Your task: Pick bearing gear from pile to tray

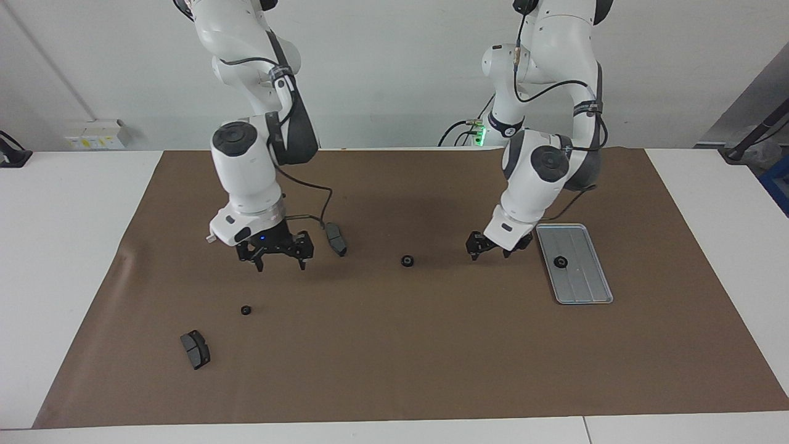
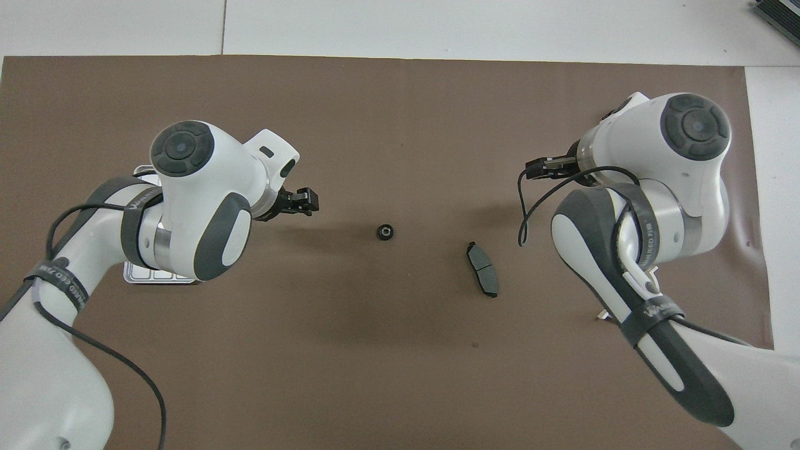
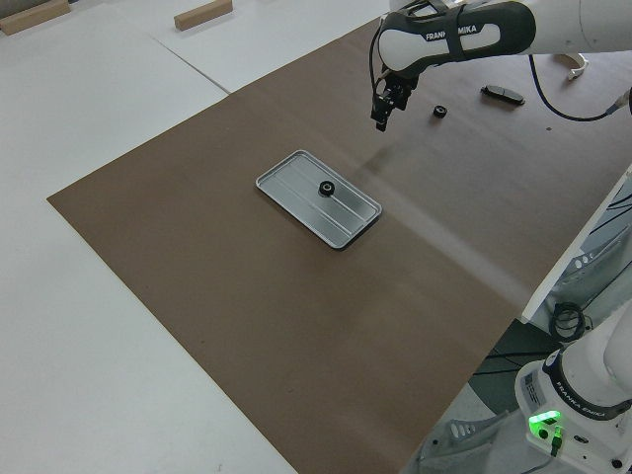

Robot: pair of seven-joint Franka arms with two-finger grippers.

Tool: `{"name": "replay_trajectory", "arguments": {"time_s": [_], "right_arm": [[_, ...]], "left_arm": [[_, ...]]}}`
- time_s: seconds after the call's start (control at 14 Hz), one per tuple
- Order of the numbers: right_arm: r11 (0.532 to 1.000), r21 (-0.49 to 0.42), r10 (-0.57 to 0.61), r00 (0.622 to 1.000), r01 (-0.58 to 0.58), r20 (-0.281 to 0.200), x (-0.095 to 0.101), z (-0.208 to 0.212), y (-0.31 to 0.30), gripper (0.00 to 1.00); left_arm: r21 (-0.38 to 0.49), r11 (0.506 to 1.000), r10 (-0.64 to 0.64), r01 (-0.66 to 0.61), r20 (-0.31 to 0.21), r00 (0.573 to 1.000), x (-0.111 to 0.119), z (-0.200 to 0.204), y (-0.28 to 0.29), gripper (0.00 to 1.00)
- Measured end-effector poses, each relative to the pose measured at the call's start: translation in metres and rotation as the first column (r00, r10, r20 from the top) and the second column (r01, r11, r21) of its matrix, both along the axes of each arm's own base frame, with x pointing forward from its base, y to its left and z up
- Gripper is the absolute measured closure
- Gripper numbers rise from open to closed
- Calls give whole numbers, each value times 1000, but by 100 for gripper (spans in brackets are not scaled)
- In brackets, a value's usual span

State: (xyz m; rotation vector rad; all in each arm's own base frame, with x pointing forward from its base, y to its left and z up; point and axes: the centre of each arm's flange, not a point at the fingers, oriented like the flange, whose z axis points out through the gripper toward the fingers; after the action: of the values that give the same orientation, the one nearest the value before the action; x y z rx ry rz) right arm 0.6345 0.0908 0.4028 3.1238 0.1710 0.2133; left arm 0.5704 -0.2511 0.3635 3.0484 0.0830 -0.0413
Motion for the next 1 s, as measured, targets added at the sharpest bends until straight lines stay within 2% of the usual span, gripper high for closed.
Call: {"name": "replay_trajectory", "arguments": {"time_s": [0.29,0.5,0.71,1.0], "right_arm": [[993,-17,117,992,-118,-38,10,-39,-35,0],[984,-24,177,983,-178,-58,21,-67,-52,0],[982,-26,186,980,-188,-72,36,-94,-59,0],[983,-27,181,981,-183,-70,44,-109,-63,0]], "left_arm": [[-2,998,70,-70,-13,997,-10,7,-85,12],[0,994,107,-107,-30,994,-14,-7,-128,13],[11,995,95,-95,-31,995,-19,-18,-150,16],[56,995,87,-85,-37,995,-25,-39,-158,20]]}}
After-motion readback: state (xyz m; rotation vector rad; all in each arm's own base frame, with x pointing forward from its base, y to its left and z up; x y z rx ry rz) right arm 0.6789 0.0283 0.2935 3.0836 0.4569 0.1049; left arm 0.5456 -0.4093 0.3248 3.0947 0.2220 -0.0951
